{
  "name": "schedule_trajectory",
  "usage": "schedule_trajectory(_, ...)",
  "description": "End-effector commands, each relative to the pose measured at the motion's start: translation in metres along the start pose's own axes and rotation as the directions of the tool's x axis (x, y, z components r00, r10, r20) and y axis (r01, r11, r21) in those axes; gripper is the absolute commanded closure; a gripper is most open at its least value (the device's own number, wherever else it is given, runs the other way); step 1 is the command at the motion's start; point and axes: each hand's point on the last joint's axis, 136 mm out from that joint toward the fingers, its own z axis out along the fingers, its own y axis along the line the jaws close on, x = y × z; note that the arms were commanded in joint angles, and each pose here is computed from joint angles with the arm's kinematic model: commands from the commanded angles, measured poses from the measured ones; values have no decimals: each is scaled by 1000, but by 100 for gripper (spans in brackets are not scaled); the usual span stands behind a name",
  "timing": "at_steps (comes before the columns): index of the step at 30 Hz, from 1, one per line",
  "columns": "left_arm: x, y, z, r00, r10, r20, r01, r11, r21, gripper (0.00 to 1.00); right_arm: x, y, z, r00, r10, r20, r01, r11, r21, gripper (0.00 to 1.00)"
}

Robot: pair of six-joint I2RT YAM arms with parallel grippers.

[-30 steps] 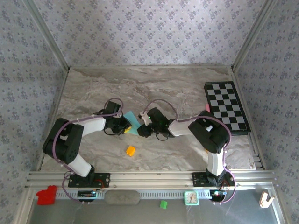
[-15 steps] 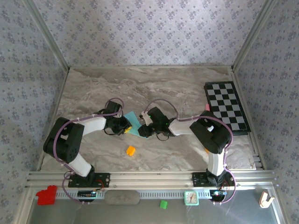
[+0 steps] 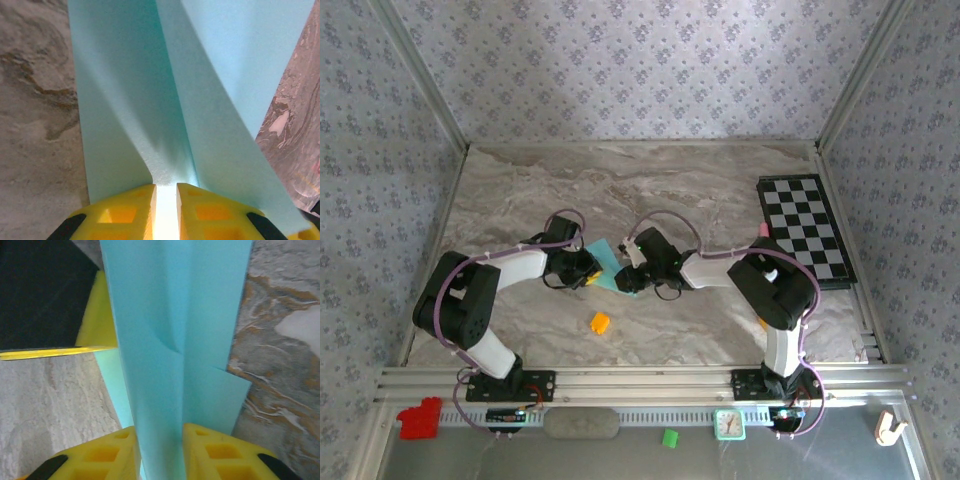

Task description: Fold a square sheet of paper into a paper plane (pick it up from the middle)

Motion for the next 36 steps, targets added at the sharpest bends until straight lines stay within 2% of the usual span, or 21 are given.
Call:
schedule_trajectory(1, 1, 6, 1, 1000, 2, -12, -2, 999, -40, 81, -6, -3, -15, 998, -52, -19, 54, 995, 88, 67)
schedule_trajectory(6, 2, 8, 2, 1000, -1, -17, 0, 999, -45, 81, -7, 3, -23, 995, -95, -34, 99, 986, 131, 57)
schedule_trajectory(10, 2, 8, 2, 1000, 0, -17, -1, 999, -45, 81, -7, 9, -25, 990, -130, -48, 135, 980, 145, 54)
schedule_trajectory(18, 2, 6, 1, 1000, 2, -17, -3, 999, -41, 81, -3, 9, -19, 981, -174, -81, 188, 960, 210, 58)
schedule_trajectory(28, 3, 3, 2, 1000, 5, -25, -6, 1000, -16, 80, 3, 8, -5, 972, -200, -124, 224, 947, 229, 59)
schedule_trajectory(36, 3, 3, 3, 1000, 2, -24, -2, 1000, -19, 80, 2, 6, -1, 972, -198, -125, 224, 943, 245, 71)
